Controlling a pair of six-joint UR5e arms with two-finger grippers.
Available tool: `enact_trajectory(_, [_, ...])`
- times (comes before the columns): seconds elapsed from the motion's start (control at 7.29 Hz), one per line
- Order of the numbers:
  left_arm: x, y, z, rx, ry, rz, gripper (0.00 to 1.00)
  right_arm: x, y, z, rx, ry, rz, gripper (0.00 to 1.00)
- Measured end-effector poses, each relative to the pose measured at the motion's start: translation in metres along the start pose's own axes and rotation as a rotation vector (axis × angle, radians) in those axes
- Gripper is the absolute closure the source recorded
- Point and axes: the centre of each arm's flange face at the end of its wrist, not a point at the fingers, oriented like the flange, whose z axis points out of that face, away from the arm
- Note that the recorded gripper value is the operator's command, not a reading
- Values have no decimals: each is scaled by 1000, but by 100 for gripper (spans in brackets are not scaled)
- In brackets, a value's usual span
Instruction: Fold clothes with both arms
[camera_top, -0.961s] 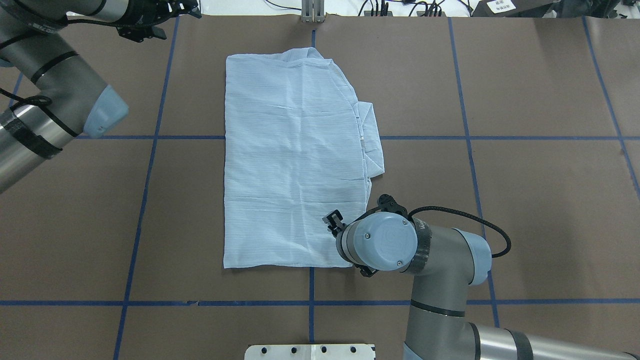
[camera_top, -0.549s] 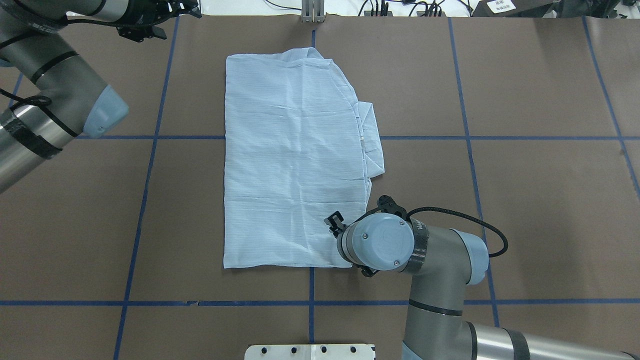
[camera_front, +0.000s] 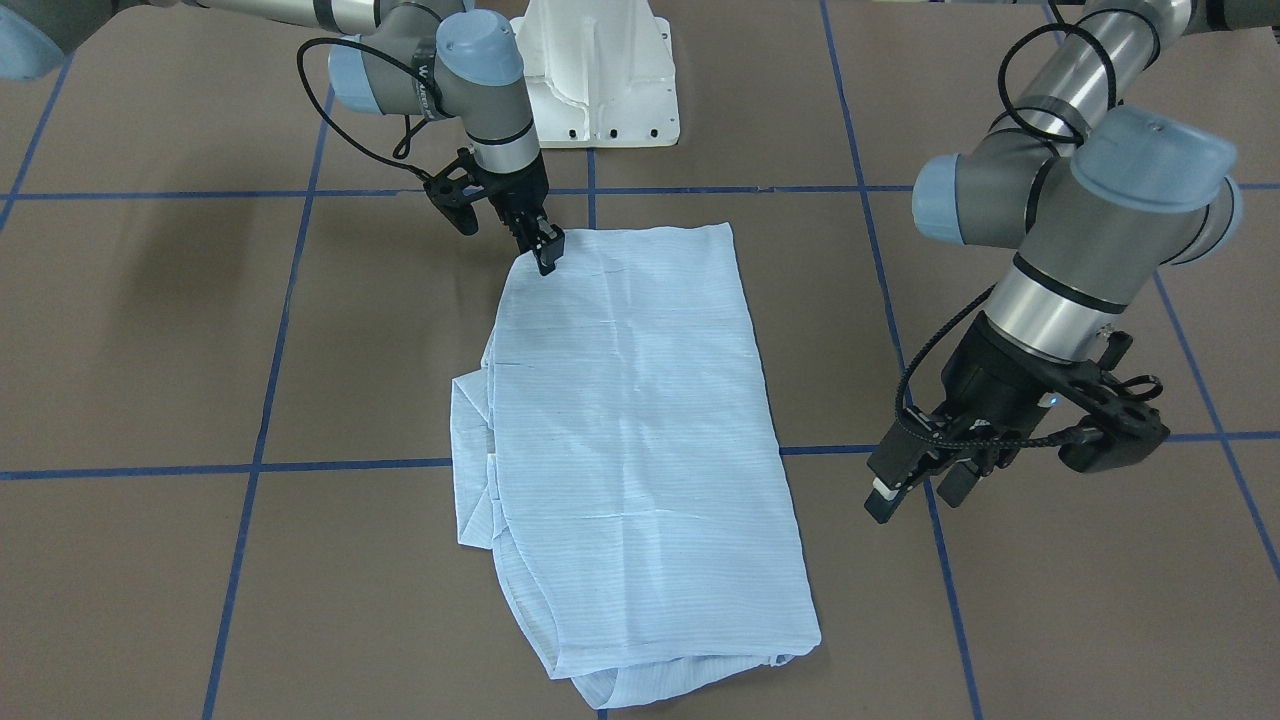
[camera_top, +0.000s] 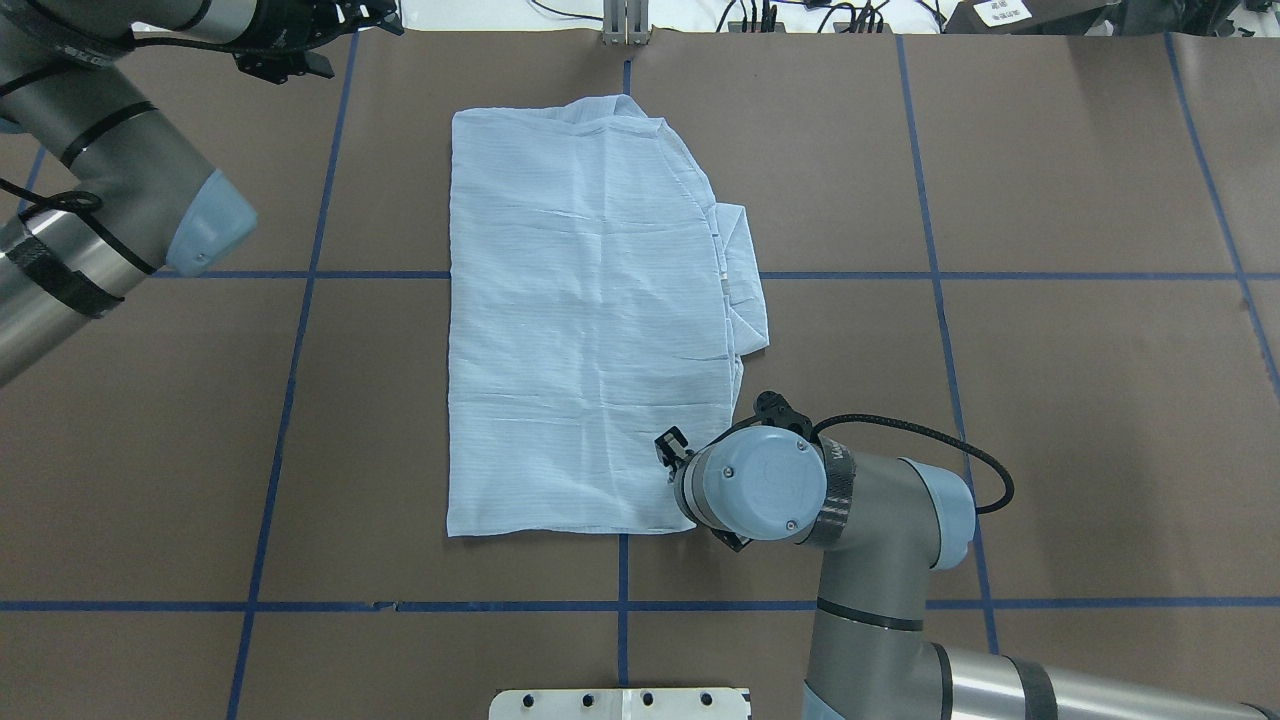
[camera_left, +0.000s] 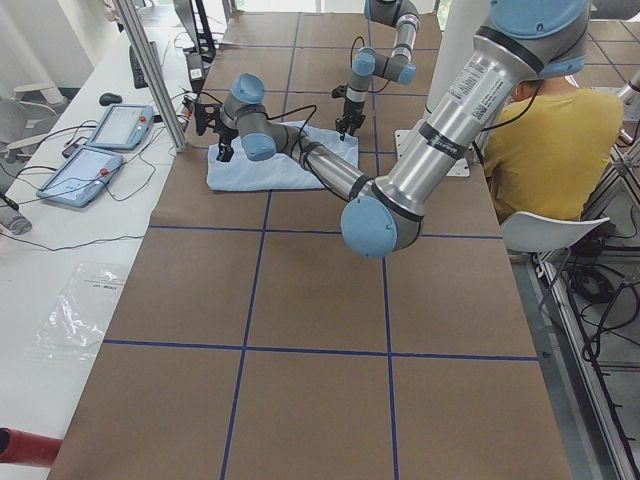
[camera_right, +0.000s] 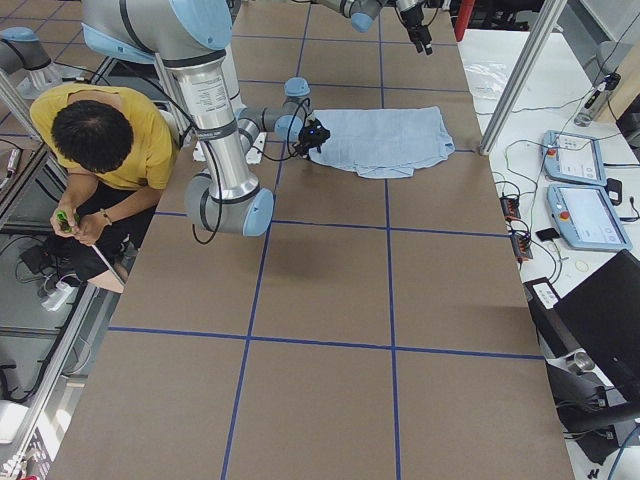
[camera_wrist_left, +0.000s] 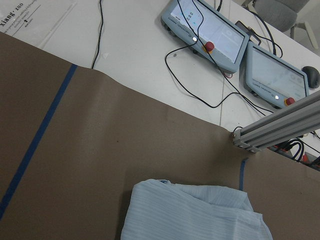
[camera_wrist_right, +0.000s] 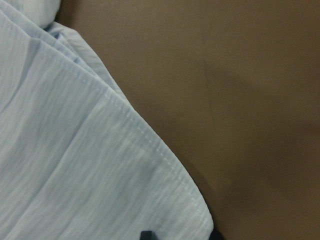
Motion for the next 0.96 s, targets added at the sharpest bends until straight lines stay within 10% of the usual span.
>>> enact_trajectory(0.96, [-11, 30, -13, -23, 18, -43, 0, -15, -6, -20, -34, -24, 12, 100])
